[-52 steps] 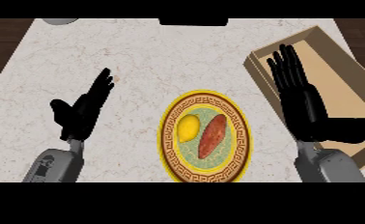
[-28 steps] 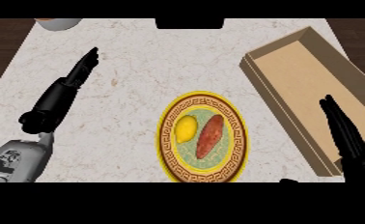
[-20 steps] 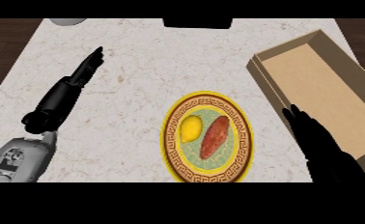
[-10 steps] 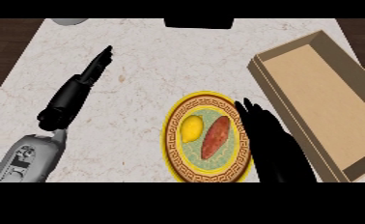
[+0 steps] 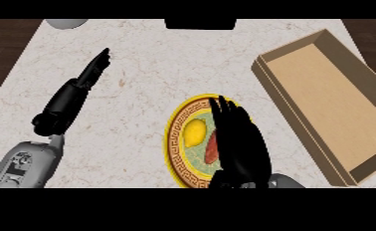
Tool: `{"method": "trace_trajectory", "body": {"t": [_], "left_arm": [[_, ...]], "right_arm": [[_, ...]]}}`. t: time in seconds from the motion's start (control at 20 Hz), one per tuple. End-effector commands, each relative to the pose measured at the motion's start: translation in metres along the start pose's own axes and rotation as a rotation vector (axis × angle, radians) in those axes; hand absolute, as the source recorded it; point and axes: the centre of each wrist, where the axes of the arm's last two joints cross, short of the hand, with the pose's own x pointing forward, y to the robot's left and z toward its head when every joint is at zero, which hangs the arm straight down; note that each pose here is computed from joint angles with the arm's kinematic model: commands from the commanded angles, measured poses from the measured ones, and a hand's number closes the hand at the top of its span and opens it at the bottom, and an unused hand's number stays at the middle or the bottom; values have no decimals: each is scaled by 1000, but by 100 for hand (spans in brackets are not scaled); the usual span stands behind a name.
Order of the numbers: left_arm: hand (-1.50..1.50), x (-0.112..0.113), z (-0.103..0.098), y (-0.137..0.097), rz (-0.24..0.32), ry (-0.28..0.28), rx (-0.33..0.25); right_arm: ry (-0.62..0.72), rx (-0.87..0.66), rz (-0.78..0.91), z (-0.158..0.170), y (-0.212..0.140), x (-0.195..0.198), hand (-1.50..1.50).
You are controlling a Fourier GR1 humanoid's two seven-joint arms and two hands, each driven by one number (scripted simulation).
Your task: Pick the sweet potato from the plate and place it in the cardboard box
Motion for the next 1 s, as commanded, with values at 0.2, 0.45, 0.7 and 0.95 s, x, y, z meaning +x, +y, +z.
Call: {"method": "trace_trajectory", "body": {"t": [0.2, 0.45, 0.7, 0.95], "left_arm": [[0, 1, 3, 15, -16, 2, 8], [0, 0, 11, 0, 7, -1, 12], [0, -3, 3, -5, -11, 8, 9], [0, 2, 2, 9, 10, 0, 23]], "right_arm": [[222, -11, 102, -16, 8, 34, -150], [263, 13, 144, -32, 29, 24, -150], [286, 51, 164, -47, 30, 22, -150], [273, 49, 156, -35, 29, 15, -150]]}}
